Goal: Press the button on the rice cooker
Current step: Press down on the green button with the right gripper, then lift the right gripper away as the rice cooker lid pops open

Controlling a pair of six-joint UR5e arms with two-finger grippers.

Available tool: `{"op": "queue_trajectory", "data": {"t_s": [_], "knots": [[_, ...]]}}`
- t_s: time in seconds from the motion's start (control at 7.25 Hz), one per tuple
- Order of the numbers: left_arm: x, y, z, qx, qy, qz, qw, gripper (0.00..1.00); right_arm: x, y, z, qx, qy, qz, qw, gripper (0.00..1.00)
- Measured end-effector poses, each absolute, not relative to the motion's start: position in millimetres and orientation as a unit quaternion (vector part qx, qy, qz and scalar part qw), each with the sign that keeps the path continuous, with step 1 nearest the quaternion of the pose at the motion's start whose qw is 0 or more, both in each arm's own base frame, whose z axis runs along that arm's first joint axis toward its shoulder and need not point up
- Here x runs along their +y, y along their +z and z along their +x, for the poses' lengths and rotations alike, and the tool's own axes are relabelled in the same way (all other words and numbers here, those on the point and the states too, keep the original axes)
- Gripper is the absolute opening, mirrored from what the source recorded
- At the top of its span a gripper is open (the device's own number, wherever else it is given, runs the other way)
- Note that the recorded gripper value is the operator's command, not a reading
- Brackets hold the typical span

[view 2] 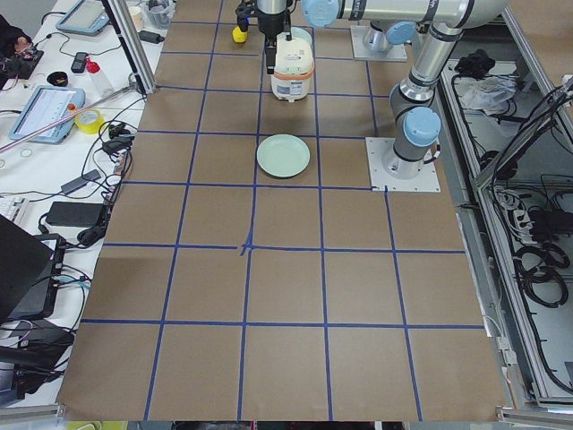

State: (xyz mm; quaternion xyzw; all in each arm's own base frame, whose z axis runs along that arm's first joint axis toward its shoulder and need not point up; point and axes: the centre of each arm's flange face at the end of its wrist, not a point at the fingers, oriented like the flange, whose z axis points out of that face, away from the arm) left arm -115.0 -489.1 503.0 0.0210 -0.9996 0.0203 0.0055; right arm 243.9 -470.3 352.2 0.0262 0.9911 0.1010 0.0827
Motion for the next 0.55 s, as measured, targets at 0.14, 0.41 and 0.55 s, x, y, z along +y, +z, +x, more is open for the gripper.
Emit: {"op": "queue_trajectory", "data": {"t_s": [0.14, 0.41, 0.55], "knots": [[-489, 503, -115, -1.000, 0.020, 0.021, 0.006, 1.00, -471, 354, 244, 0.991, 0.099, 0.029, 0.083, 0.04], [-489, 503, -115, -1.000, 0.020, 0.022, 0.006, 1.00, -478, 377, 245, 0.990, 0.081, 0.077, 0.084, 0.84], [-489, 503, -115, -1.000, 0.020, 0.021, 0.006, 1.00, -485, 398, 247, 0.988, 0.063, 0.116, 0.085, 0.98]]}}
